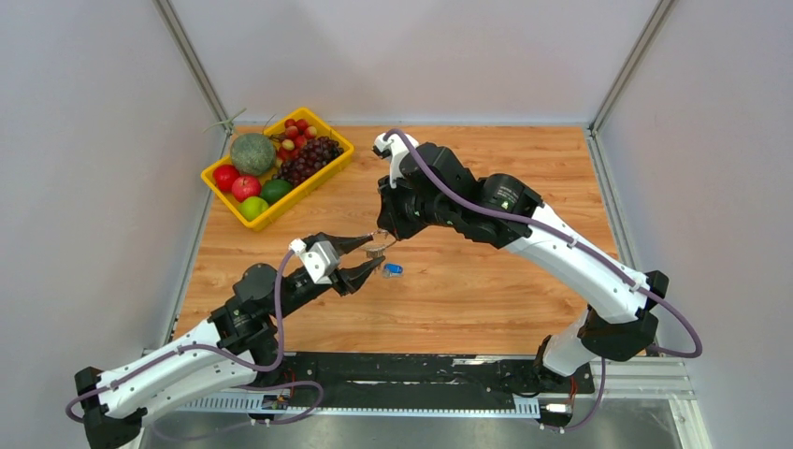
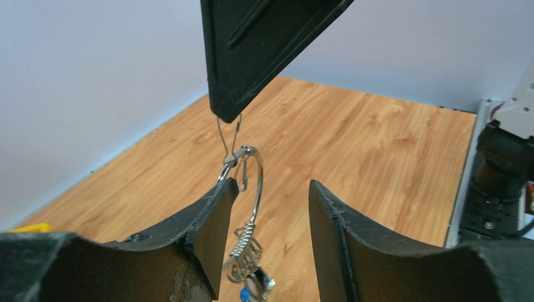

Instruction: Put the keys on the keyring

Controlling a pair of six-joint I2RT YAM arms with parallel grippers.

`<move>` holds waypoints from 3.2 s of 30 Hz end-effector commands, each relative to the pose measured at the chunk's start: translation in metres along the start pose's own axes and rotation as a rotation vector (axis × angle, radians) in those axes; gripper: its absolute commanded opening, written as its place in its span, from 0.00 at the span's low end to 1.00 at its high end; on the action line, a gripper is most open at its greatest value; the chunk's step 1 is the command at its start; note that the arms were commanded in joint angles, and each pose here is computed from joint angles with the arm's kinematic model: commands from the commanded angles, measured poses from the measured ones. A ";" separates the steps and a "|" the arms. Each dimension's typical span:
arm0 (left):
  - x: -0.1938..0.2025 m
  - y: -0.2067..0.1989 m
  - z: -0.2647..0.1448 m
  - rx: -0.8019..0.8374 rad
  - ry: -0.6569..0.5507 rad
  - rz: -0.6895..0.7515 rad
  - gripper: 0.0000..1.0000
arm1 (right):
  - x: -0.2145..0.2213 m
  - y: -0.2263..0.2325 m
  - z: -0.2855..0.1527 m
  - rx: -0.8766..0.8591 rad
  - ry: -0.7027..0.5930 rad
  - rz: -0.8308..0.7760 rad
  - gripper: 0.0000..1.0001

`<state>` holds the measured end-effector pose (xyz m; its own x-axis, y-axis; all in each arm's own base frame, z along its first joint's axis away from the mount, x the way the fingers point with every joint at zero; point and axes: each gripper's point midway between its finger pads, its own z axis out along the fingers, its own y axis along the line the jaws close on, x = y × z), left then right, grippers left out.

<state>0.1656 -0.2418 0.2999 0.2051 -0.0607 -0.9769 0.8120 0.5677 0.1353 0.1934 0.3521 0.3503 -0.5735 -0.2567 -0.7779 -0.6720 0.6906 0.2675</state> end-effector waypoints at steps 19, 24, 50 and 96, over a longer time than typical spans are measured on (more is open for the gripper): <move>-0.039 0.003 0.025 0.019 -0.053 0.087 0.59 | -0.021 -0.029 -0.025 0.037 -0.083 -0.001 0.00; -0.023 0.014 0.046 -0.035 -0.029 0.164 0.59 | -0.024 -0.026 -0.029 0.023 -0.091 -0.001 0.00; -0.056 0.014 0.052 -0.019 -0.120 0.247 0.61 | -0.022 -0.032 -0.027 0.040 -0.096 -0.003 0.00; -0.046 0.018 0.058 -0.048 -0.118 0.251 0.43 | -0.033 -0.021 -0.031 -0.010 -0.121 0.012 0.00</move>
<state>0.2042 -0.2818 0.3379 0.4184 0.0238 -0.9080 0.7243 0.5945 0.3493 0.2092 0.3201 0.3566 -0.5661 -0.2375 -0.7894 -0.6523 0.7145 0.2529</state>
